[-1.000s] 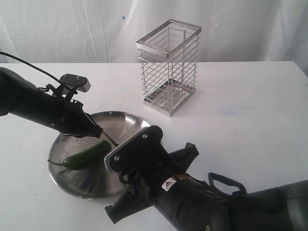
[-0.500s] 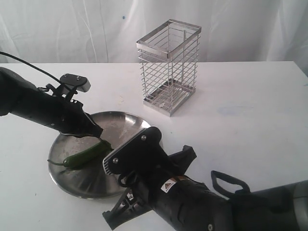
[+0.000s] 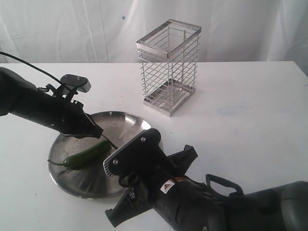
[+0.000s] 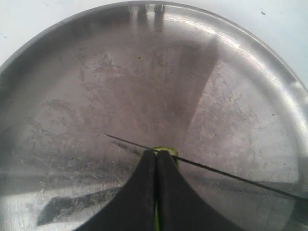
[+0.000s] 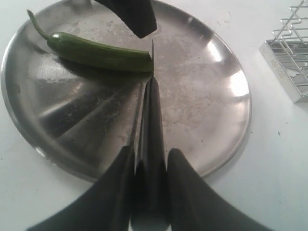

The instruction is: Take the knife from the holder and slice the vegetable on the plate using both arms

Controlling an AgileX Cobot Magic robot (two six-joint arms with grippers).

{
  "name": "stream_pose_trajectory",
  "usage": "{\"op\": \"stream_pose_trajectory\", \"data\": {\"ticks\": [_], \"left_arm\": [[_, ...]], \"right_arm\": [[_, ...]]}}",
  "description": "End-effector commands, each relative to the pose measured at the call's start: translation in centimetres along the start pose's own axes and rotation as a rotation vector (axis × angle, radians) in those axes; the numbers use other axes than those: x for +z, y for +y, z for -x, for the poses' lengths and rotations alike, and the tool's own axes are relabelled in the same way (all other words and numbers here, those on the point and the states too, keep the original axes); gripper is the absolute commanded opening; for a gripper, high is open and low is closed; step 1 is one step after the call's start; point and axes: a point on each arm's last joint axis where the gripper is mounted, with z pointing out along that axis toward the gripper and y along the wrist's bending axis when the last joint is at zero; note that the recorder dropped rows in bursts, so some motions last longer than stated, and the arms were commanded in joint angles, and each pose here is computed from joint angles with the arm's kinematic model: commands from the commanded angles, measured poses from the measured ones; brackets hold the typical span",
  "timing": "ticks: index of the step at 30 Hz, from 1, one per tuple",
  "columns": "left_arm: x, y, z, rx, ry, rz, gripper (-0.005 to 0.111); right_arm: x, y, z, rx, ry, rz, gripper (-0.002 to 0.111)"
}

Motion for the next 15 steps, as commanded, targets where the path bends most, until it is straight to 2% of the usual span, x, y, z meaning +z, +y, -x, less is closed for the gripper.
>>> {"op": "stream_pose_trajectory", "data": {"ticks": [1,11,15], "left_arm": [[-0.14,-0.31,0.19,-0.007,-0.003,-0.027,0.0],[-0.14,-0.29,0.05,0.02,0.012,-0.026,0.0],[-0.14,-0.29,0.05,0.02,0.012,-0.026,0.0]], "right_arm": [[-0.09,-0.13,-0.02,-0.016,-0.01,-0.009,0.0],[-0.83,-0.49,0.88,-0.012,-0.051,-0.014,0.0],[-0.83,-0.13,0.58,-0.023,-0.019,0.025,0.0]]}}
